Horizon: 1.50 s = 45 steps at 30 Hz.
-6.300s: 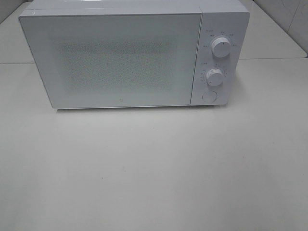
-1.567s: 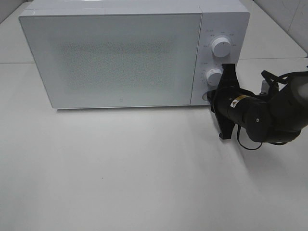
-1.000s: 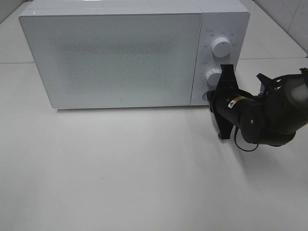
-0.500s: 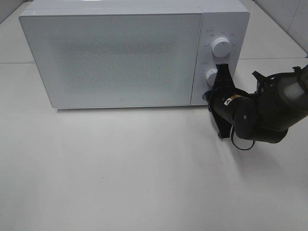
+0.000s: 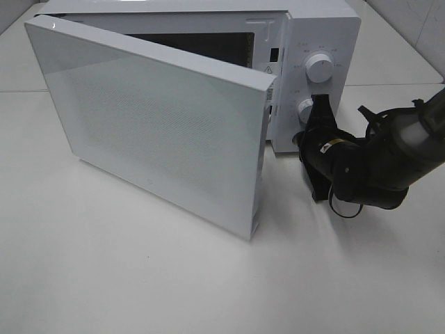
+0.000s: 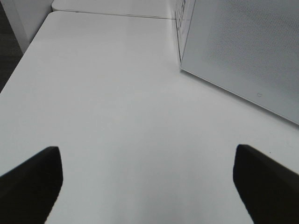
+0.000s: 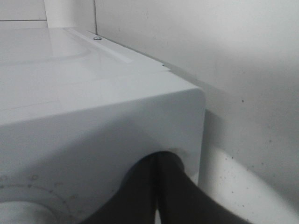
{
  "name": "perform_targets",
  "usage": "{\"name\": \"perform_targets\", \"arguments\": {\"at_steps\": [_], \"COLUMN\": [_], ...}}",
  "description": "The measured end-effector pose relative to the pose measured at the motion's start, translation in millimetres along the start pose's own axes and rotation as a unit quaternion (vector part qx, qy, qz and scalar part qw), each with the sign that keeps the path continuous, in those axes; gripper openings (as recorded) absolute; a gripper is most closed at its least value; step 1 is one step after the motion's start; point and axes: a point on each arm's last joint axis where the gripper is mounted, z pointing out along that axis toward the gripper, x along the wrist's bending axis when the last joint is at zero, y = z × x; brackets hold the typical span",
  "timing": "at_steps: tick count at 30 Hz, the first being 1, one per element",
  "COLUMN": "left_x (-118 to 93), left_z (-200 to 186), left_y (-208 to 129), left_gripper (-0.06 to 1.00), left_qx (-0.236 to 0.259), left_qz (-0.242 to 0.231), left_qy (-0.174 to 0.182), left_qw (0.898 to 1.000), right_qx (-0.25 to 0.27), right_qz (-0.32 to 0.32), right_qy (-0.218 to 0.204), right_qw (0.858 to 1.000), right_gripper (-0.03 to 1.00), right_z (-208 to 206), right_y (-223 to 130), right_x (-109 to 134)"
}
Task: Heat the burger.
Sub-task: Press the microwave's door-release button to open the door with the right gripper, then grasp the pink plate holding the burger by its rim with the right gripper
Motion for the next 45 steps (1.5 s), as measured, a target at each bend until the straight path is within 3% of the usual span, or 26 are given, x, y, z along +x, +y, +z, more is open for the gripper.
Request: {"name": "perform_targets", "arguments": {"at_steps": [23,30,34,41,45], "left_x": [0,0,0,0,0], "left_z": [0,0,0,0,0], "left_y": [0,0,0,0,0], "left_gripper": [0.9,0.9,0.9,0.9,0.9], "left_qx": [0.0,0.0,0.0,0.0,0.0], "left_qz": [0.0,0.0,0.0,0.0,0.001], "left_qy": [0.0,0.0,0.0,0.0,0.0], "left_qw": [1.0,1.0,1.0,1.0,1.0], "right_qx": [0.018,0.023,0.048,0.085,0.114], "right_qz": [-0.001,-0.01,-0.034,-0.101,-0.181], "right_qy": [0.007,0.027,-0.005,-0.025,-0.043], "right_qw": [1.0,0.999,0.998,0.991,0.976], "right_gripper": [0.0,0.0,0.0,0.0,0.0], "right_z": [-24,-38,-53,-73,-87], "right_y": [-3,2,3,2,1], "right_x": [1,7,1,7,18]}}
